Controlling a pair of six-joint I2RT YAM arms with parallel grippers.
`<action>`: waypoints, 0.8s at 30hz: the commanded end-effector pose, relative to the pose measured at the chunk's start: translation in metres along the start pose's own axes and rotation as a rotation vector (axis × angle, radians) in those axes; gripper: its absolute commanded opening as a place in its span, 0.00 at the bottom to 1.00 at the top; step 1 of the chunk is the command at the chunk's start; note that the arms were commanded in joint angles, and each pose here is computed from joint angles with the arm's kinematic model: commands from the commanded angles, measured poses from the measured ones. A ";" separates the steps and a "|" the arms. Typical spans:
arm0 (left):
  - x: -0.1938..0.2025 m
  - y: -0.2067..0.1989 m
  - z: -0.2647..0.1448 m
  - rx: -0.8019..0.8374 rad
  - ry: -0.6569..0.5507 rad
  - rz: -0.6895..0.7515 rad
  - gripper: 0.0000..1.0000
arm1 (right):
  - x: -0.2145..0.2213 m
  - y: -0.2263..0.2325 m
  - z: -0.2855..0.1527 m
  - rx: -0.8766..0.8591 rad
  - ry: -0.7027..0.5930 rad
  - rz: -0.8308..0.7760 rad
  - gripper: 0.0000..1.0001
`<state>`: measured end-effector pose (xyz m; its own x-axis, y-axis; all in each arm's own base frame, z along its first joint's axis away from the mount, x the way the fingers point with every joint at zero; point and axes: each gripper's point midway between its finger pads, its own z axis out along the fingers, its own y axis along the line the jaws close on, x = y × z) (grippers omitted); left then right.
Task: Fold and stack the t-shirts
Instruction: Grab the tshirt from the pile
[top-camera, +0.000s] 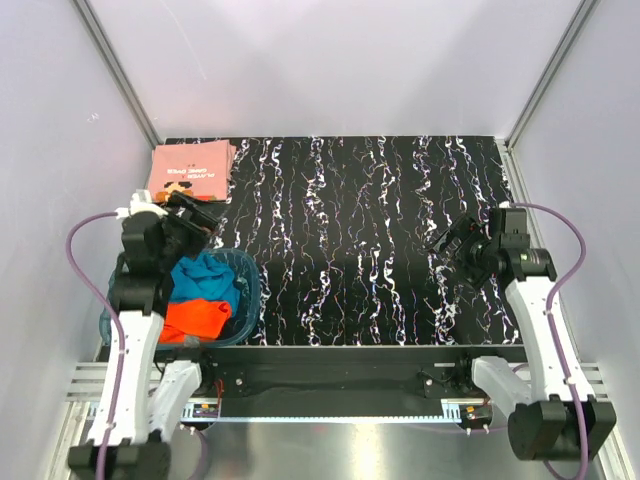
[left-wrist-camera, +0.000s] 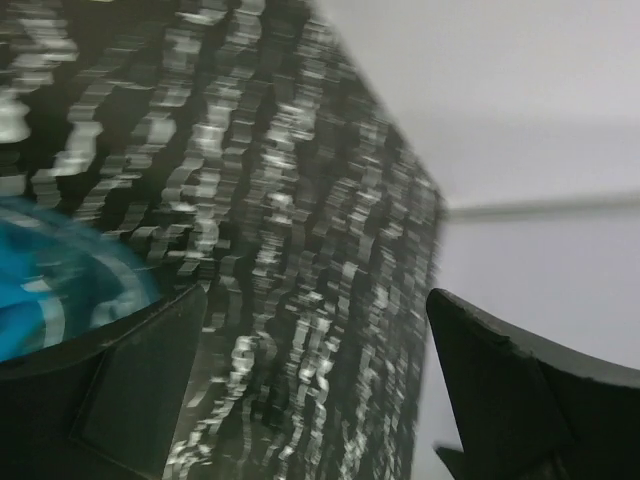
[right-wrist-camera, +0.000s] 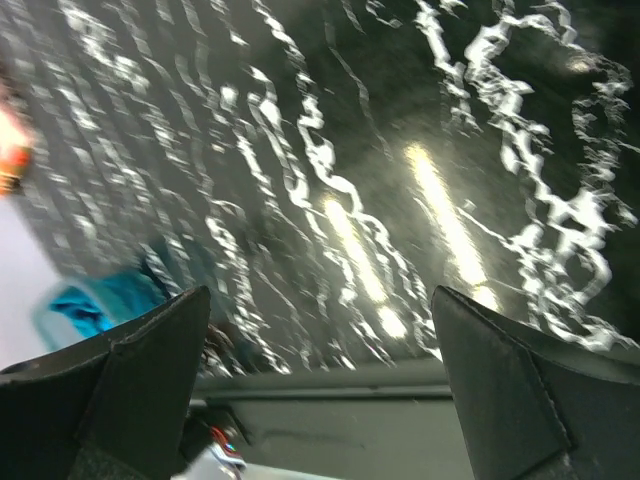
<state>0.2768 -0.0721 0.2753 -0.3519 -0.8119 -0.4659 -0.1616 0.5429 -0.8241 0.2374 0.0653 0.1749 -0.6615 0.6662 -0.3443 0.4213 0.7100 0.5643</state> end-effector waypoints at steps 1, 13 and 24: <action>-0.005 0.040 -0.007 -0.187 0.087 0.013 0.99 | -0.006 -0.002 -0.016 0.058 0.032 -0.119 1.00; -0.013 0.182 -0.016 -0.921 0.130 -0.046 0.76 | 0.021 0.059 -0.018 -0.211 0.188 -0.330 1.00; -0.005 0.239 -0.005 -1.124 0.177 -0.009 0.69 | 0.025 0.056 -0.018 -0.177 0.180 -0.419 1.00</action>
<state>0.2433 0.0476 0.0936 -0.4705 -0.8284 -0.3038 -0.8453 0.5219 -0.1139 0.2279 0.1183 0.1978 -0.8727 0.3043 -0.3820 0.0481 0.8319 0.5528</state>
